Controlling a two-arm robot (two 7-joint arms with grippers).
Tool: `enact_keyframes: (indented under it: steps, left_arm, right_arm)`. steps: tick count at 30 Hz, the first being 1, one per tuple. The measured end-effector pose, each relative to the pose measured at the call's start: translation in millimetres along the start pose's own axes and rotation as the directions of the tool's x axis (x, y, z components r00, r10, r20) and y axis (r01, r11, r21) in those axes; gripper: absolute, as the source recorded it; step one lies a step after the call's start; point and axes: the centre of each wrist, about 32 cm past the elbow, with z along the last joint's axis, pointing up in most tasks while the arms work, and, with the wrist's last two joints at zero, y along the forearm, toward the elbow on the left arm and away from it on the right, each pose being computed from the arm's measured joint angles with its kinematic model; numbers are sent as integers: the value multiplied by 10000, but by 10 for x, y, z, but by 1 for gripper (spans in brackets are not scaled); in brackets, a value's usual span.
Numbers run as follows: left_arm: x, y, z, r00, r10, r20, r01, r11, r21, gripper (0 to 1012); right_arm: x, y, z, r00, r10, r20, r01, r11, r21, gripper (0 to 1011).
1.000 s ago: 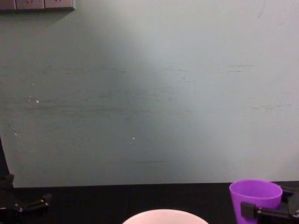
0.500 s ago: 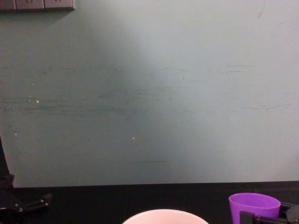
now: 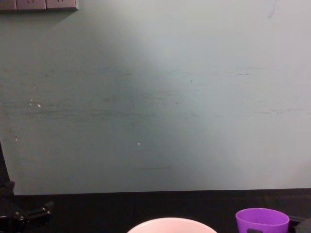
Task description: Pick up the cup and pour the mung beans from the cup into the bowl.
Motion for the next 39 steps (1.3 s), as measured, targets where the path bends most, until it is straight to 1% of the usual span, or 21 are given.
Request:
enact_keyframes:
  steps: [6, 20, 22, 23, 25, 27, 30, 31, 39]
  left_arm:
    - [0, 0, 0, 10000, -1, 0, 1, 10000, 0, 1000]
    - [0, 0, 0, 10000, -1, 0, 1, 10000, 1, 1000]
    - [0, 0, 0, 10000, 0, 0, 0, 10000, 0, 1000]
    - [0, 0, 0, 10000, 0, 0, 0, 10000, 0, 1000]
    - [0, 0, 0, 10000, 0, 0, 0, 10000, 0, 1000]
    - [0, 0, 0, 10000, -1, 0, 1, 10000, 1, 1000]
    - [0, 0, 0, 10000, -1, 0, 1, 10000, 1, 1000]
    - [0, 0, 0, 10000, 0, 0, 0, 10000, 1, 1000]
    - [0, 0, 0, 10000, 0, 0, 0, 10000, 1, 1000]
  right_arm:
    - [-2, 8, 4, 9999, 39, 160, -38, 10000, -75, 739]
    - [0, 7, 3, 9998, 63, 182, -61, 9999, -96, 741]
    - [0, 6, 3, 9998, 60, 183, -59, 9999, -94, 772]
    - [0, 6, 3, 9998, 58, 181, -57, 9999, -94, 814]
    - [-1, 6, 3, 9998, 56, 179, -55, 9999, -91, 841]
    - [-1, 6, 2, 9998, 55, 178, -54, 9999, -91, 915]
    - [-1, 6, 2, 9998, 54, 176, -53, 9999, -89, 990]
    - [-2, 7, 2, 9998, 55, 175, -53, 9999, -88, 1003]
    - [-3, 6, 2, 9998, 52, 172, -51, 10000, -82, 1003]
